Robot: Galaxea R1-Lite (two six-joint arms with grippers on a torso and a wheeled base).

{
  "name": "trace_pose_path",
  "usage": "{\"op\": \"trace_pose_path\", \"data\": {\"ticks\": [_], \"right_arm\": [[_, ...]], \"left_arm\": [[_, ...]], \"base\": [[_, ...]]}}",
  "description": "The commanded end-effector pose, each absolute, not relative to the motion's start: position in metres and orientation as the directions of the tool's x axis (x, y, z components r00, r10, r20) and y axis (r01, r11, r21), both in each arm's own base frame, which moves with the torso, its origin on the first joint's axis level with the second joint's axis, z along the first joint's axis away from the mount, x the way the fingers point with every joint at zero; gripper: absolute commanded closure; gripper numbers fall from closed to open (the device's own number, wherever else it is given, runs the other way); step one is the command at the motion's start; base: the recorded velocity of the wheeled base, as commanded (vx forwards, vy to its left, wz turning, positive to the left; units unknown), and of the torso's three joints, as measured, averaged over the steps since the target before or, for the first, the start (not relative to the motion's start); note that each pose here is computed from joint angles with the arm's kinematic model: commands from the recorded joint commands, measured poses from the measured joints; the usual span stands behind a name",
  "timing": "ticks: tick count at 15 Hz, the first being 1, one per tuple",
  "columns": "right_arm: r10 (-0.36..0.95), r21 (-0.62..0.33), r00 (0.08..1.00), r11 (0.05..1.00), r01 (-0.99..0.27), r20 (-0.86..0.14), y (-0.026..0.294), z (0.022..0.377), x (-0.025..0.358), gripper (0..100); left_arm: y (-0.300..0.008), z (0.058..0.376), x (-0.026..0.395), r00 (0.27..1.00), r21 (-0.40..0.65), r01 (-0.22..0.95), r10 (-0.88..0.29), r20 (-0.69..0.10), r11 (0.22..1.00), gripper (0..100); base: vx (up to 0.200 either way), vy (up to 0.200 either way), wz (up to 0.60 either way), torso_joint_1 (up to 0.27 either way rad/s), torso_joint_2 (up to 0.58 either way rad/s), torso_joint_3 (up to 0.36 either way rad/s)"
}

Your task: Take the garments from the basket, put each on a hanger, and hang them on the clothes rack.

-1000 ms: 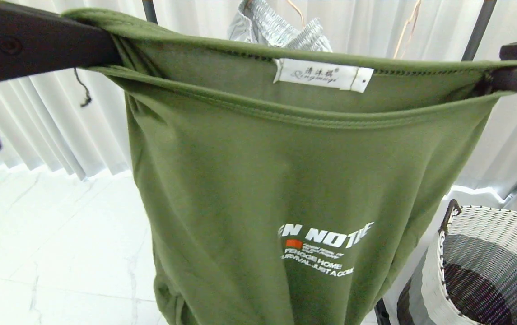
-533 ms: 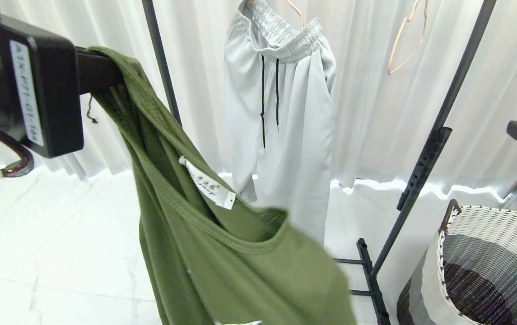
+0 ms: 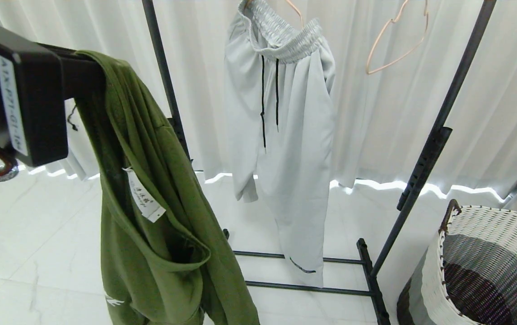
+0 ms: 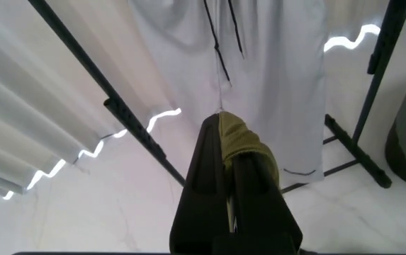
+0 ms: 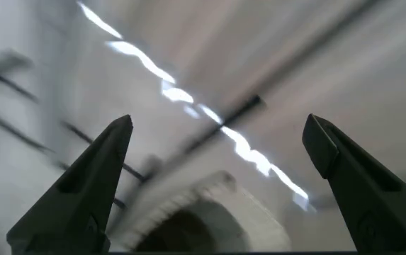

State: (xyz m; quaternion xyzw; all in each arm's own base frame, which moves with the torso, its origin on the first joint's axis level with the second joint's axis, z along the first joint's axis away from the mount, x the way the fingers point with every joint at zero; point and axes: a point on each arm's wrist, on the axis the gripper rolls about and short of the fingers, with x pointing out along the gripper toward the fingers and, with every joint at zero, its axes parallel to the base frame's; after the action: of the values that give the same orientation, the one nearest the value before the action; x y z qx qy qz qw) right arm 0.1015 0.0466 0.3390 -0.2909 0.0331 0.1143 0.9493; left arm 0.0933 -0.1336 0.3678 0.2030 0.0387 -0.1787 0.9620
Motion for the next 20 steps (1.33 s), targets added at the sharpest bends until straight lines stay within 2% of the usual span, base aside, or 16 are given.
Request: {"op": "trace_pose_path", "data": {"ticks": [1, 3, 9, 13, 17, 20], "right_arm": [[-0.028, -0.614, 0.988, 0.786, -0.071, -0.150, 0.023, 0.315, 0.106, 0], [-0.060, -0.606, 0.985, 0.794, -0.051, -0.162, 0.020, 0.309, 0.106, 0], [-0.099, -0.494, 0.981, 0.869, 0.005, -0.165, 0.015, 0.307, 0.106, 0], [-0.096, -0.457, 0.981, 0.889, 0.009, -0.168, 0.015, 0.307, 0.106, 0], [-0.097, -0.438, 0.980, 0.899, 0.012, -0.172, 0.016, 0.306, 0.108, 0], [-0.100, -0.433, 0.981, 0.901, 0.017, -0.169, 0.015, 0.307, 0.107, 0]], "left_arm": [[-0.125, 0.364, 0.088, 0.933, 0.384, 0.360, -0.329, -0.148, 0.850, 100], [-0.120, 0.359, 0.085, 0.932, 0.391, 0.362, -0.327, -0.156, 0.846, 100], [-0.121, 0.354, 0.086, 0.931, 0.407, 0.366, -0.325, -0.169, 0.837, 100], [-0.120, 0.350, 0.086, 0.930, 0.494, 0.366, -0.324, -0.173, 0.789, 100], [-0.120, 0.349, 0.088, 0.936, 0.485, 0.350, -0.314, -0.156, 0.802, 100], [-0.117, 0.349, 0.089, 0.941, 0.484, 0.337, -0.302, -0.152, 0.808, 100]], "base": [[0.000, 0.000, 0.00, 0.000, 0.00, 0.000], [0.000, 0.000, 0.00, 0.000, 0.00, 0.000], [0.000, 0.000, 0.00, 0.000, 0.00, 0.000], [0.000, 0.000, 0.00, 0.002, -0.03, -0.015], [0.000, 0.000, 0.00, 0.067, -0.26, -0.294], [0.000, 0.000, 0.00, 0.100, -0.54, -0.333]]}}
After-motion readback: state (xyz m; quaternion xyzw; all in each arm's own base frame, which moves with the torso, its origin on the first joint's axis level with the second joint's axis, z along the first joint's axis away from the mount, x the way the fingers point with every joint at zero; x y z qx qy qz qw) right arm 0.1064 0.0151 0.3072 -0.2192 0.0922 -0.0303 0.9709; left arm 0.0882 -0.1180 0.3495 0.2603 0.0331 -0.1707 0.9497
